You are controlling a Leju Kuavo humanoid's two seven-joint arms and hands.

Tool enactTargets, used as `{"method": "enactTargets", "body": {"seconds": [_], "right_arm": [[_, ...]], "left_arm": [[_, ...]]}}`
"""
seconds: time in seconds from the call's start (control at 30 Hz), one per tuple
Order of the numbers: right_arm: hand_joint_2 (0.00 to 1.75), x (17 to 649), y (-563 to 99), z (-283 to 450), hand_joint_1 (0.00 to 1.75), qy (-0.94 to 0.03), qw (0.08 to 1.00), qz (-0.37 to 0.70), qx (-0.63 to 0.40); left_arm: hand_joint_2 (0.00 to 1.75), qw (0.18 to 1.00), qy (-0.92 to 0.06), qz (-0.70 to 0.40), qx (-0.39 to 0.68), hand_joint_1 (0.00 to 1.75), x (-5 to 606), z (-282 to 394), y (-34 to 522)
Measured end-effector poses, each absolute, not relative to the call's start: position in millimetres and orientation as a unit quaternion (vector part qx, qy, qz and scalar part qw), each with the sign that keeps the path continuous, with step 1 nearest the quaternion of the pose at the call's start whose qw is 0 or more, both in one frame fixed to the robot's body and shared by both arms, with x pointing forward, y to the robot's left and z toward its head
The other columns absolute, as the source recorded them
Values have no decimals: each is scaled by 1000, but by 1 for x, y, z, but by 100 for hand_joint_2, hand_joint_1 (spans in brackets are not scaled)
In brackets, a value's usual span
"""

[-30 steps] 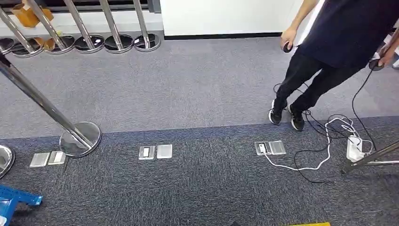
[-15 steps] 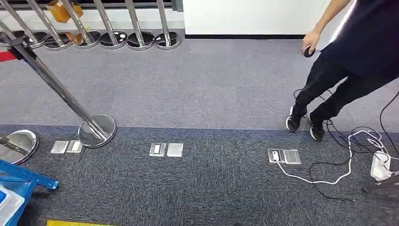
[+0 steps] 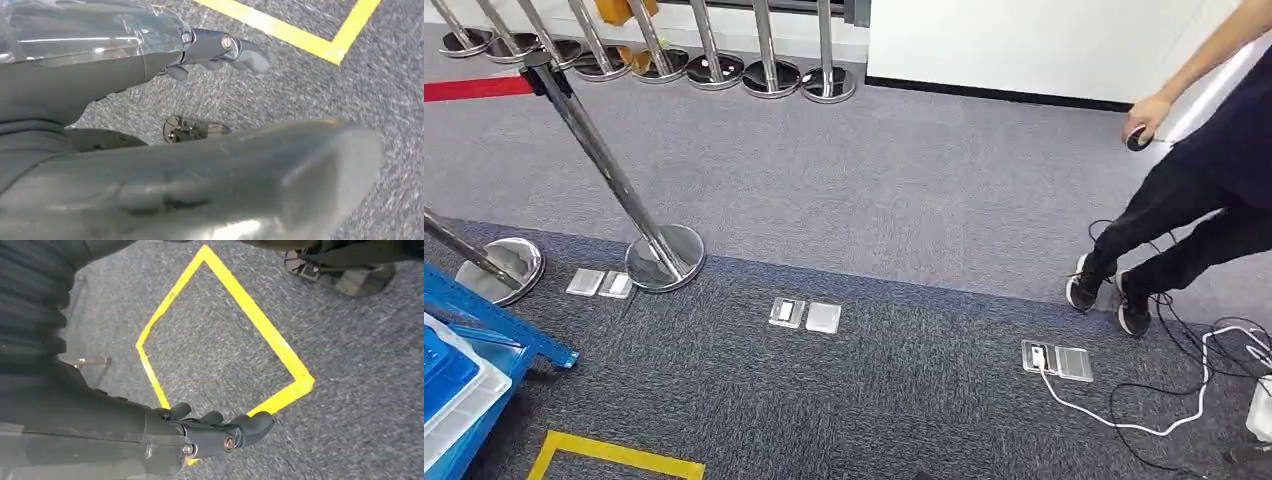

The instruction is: Take the parts from the cabinet and place them on the table.

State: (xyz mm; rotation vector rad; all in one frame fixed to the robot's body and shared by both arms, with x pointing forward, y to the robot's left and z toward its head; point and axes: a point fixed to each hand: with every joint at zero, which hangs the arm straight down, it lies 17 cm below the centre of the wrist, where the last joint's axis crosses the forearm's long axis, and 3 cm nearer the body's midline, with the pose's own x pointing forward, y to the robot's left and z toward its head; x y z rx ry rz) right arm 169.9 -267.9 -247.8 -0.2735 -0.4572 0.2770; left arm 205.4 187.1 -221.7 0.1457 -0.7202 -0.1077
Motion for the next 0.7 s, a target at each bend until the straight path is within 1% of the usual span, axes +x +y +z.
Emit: {"method": "enactTargets", "body": {"seconds": [0.7], "right_arm": [[175, 172, -293, -247, 0, -219, 951, 143, -166]], "left_arm": [[0, 933, -349, -51, 72, 0, 200, -224, 188]]}}
